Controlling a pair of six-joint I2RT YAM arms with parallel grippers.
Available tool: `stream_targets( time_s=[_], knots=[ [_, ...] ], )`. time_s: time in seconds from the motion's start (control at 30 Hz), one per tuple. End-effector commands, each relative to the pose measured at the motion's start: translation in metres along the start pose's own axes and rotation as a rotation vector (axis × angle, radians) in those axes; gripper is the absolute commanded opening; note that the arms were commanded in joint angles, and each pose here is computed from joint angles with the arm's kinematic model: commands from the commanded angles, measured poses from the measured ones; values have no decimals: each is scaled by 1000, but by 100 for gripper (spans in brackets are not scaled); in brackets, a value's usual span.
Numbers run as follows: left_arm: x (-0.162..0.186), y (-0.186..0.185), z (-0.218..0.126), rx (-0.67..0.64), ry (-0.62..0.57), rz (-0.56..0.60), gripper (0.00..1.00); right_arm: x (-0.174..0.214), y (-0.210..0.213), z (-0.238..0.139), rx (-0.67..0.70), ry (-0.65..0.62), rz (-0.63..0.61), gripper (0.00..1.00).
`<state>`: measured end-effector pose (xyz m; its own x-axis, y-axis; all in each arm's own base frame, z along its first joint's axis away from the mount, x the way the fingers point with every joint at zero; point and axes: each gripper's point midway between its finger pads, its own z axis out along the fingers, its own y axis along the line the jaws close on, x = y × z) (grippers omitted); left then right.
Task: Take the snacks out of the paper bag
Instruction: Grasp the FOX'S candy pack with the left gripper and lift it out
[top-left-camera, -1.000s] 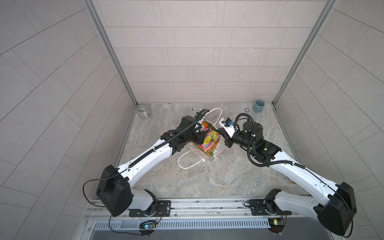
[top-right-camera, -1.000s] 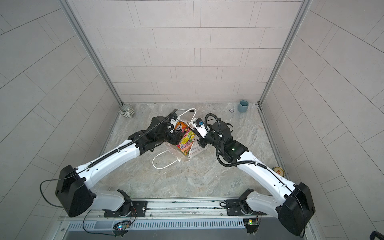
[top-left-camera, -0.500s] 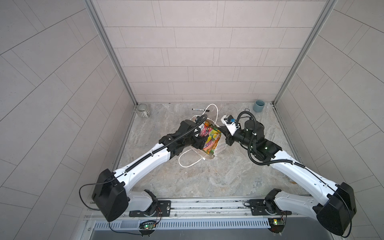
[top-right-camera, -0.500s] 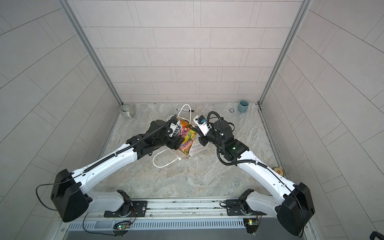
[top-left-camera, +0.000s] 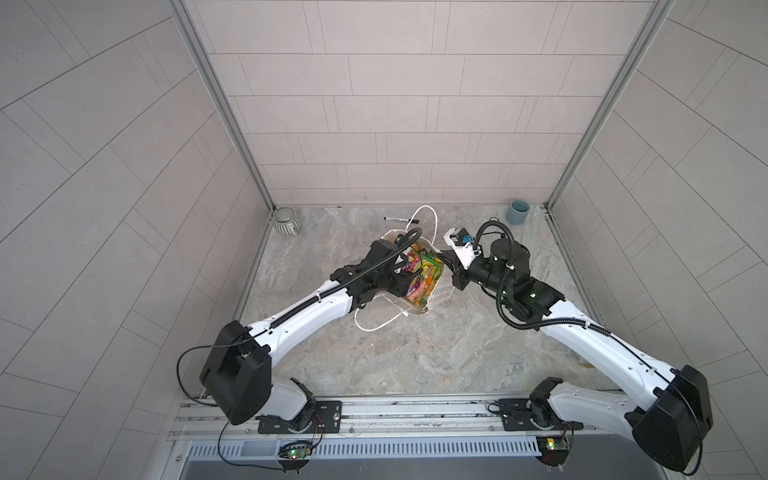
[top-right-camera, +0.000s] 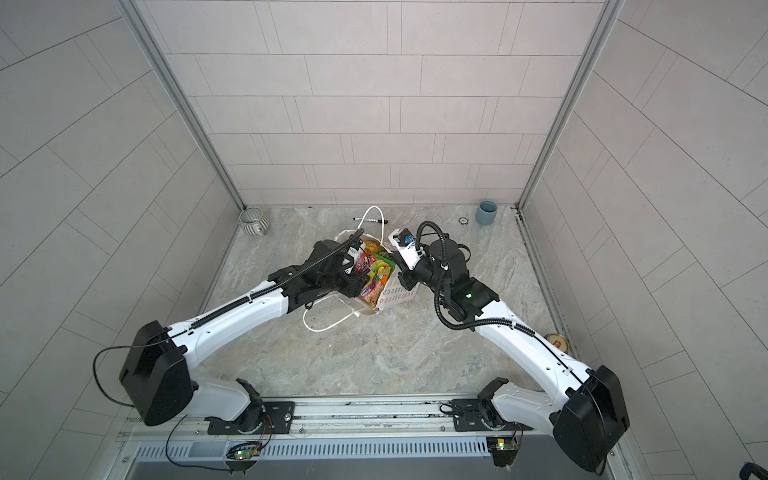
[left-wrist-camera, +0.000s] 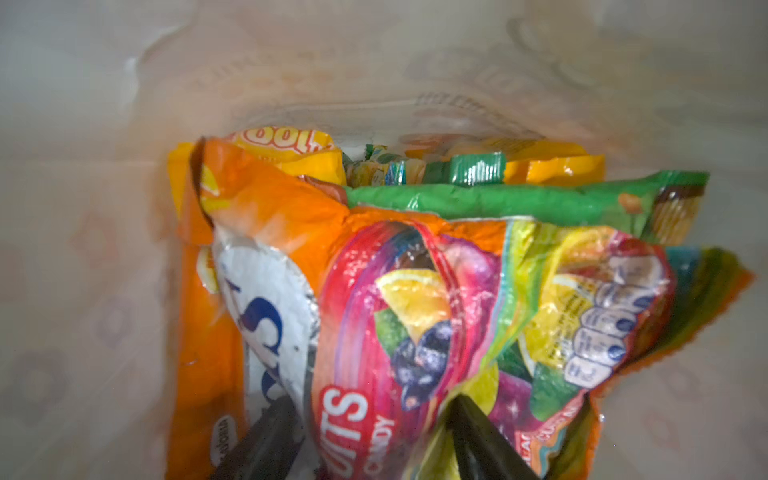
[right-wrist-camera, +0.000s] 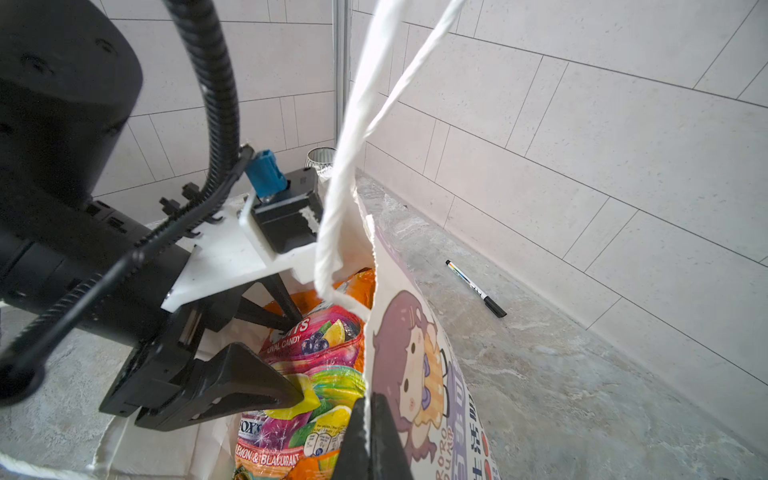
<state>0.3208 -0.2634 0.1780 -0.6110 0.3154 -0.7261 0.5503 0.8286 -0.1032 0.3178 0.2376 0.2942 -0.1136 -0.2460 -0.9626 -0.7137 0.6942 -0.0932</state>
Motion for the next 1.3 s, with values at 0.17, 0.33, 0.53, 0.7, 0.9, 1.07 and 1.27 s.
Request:
stream_targets(
  time_s=[0.17, 0.33, 0.53, 0.7, 0.9, 1.07, 1.27],
  knots=[
    [7, -6, 11, 32, 17, -5, 32, -25, -3, -3, 1, -92, 6, 0],
    [1, -5, 6, 26, -5, 3, 19, -26, -5, -4, 10, -105, 10, 0],
    [-21, -5, -14, 18, -69, 9, 11, -27, -9, -5, 27, -113, 18, 0],
    [-48, -8, -39, 20, -144, 24, 7, -25, -13, -5, 43, -114, 29, 0],
    [-67, -12, -61, 37, -197, 34, 0, -24, -19, -5, 64, -122, 47, 0],
    [-78, -16, -89, 56, -230, 32, 0, -26, -27, -10, 102, -129, 57, 0],
    [-101, -5, -138, -14, -335, 23, 0, -30, -29, -17, 117, -146, 65, 0]
  ],
)
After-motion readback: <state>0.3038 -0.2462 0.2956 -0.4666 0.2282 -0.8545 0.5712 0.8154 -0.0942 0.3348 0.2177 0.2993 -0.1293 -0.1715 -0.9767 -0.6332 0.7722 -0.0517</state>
